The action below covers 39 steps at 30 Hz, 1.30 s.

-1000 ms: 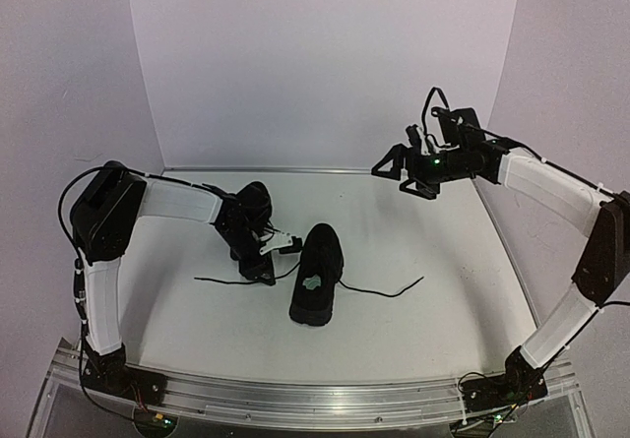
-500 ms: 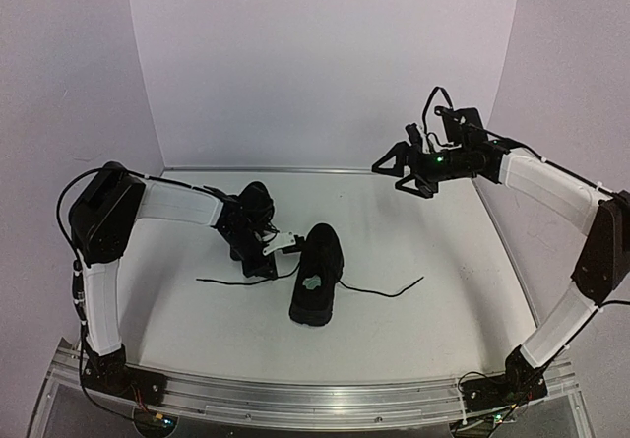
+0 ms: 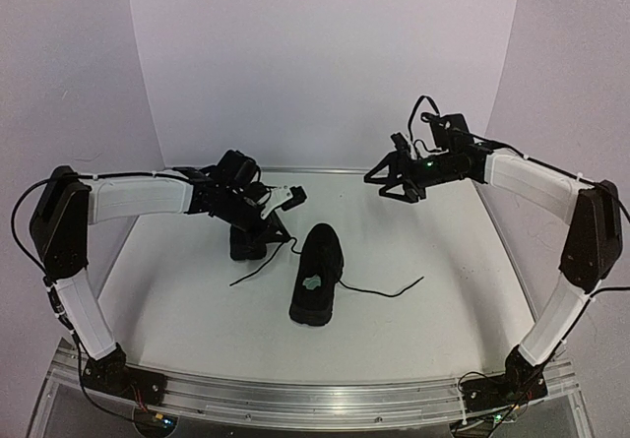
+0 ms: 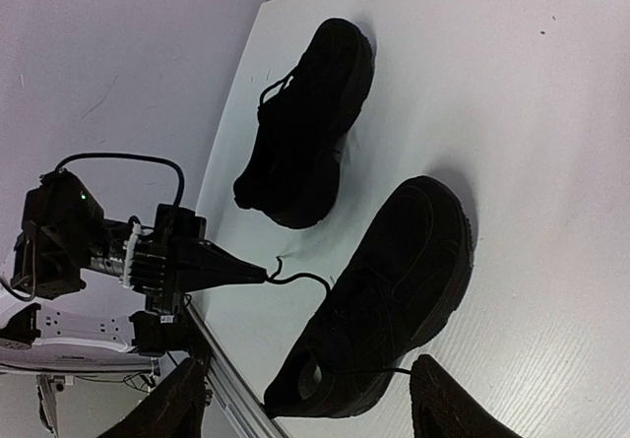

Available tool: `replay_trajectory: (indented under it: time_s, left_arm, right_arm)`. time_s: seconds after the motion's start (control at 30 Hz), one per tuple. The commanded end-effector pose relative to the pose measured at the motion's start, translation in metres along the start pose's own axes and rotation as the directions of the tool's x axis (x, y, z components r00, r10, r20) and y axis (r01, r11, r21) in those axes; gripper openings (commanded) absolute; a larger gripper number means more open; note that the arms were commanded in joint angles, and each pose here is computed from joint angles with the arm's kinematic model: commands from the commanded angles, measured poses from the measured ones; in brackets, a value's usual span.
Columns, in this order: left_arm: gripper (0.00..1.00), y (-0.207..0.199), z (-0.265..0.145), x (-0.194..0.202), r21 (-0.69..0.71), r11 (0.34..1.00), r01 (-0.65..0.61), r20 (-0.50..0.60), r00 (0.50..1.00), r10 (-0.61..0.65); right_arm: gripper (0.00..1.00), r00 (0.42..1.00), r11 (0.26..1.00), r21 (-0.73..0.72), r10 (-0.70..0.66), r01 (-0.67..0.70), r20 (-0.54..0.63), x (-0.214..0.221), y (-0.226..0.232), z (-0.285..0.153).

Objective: Tie the shoes

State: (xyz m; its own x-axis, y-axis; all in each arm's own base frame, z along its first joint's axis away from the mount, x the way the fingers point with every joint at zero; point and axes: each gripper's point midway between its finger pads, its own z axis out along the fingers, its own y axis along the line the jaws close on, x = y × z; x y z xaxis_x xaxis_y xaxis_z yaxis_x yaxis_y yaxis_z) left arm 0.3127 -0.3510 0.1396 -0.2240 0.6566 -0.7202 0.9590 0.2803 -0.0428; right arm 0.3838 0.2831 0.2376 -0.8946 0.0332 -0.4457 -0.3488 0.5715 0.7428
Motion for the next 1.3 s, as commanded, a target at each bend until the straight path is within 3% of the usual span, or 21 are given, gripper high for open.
replay_trajectory:
  time_s: [0.0,0.37,0.53,0.97,1.27]
  left_arm:
    - [0.00,0.004,-0.028,-0.038,-0.025,0.999,0.030,0.175,0.984,-0.026]
    - [0.00,0.022,-0.040,-0.051,-0.025,0.993,0.114,0.322,0.941,-0.100]
    - [0.00,0.023,-0.040,-0.060,-0.006,0.994,0.113,0.373,0.922,-0.103]
    - [0.00,0.020,-0.039,-0.063,0.046,0.994,0.100,0.394,0.912,-0.110]
    - [0.00,0.022,-0.036,-0.067,0.062,0.994,0.094,0.402,0.909,-0.111]
  right_arm:
    - [0.67,0.996,0.994,-0.082,-0.081,0.078,-0.028,-0.001,0.028,0.021]
    - [0.54,0.977,0.974,-0.170,-0.171,0.148,-0.128,0.024,0.064,0.086]
    - [0.54,0.968,0.968,-0.189,-0.196,0.166,-0.154,0.034,0.069,0.101]
    - [0.51,0.953,0.952,-0.215,-0.256,0.219,-0.163,0.036,0.067,0.122]
    - [0.43,0.948,0.941,-0.251,-0.272,0.226,-0.166,0.034,0.074,0.128]
